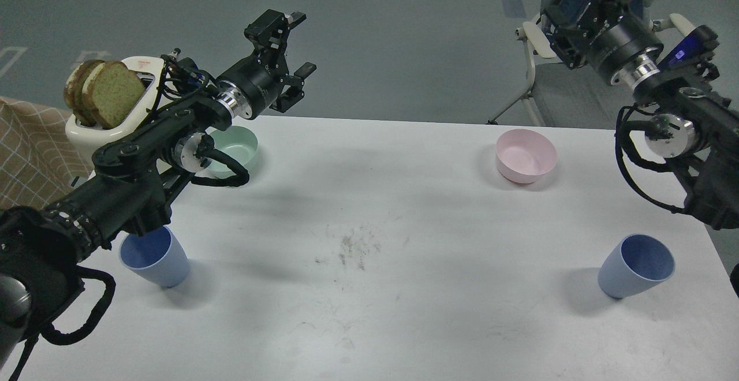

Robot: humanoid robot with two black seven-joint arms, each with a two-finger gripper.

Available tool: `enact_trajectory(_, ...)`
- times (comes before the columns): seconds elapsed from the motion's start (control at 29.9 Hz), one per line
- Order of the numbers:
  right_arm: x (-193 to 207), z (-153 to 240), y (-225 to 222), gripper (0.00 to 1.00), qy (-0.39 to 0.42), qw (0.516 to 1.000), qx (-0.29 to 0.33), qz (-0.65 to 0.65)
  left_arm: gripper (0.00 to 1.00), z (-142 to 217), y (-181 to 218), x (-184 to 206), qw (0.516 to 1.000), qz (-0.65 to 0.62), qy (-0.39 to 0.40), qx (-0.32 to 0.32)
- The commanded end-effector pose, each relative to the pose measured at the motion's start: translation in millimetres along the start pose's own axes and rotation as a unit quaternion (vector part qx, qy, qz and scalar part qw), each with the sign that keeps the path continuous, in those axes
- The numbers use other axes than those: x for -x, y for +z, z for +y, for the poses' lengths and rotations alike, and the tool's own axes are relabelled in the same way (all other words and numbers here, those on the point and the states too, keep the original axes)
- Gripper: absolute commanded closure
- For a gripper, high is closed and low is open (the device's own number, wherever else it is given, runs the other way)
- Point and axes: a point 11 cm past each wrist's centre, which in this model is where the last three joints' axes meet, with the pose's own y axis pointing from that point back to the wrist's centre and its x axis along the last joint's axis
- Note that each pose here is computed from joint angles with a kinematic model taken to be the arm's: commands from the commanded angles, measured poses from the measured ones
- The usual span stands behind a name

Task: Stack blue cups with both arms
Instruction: 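Raise the left arm away from the toaster and swing it outward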

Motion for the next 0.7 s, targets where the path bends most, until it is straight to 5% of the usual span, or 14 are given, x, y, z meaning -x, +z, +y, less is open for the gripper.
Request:
enact_trajectory(0.0,2.6,3.4,10.8,0.04,-0.002,1.0,0.008,-0.009,0.02,0.2,6.7,-3.7,1.0,0.015,0.008,0.017)
enact_trajectory(0.67,6.4,2.7,4.8,0.0,-0.024,0.999,-0.006,-0.034,0.02,-4.9,7.4,8.5,0.999,0.032,-0.01,0.024)
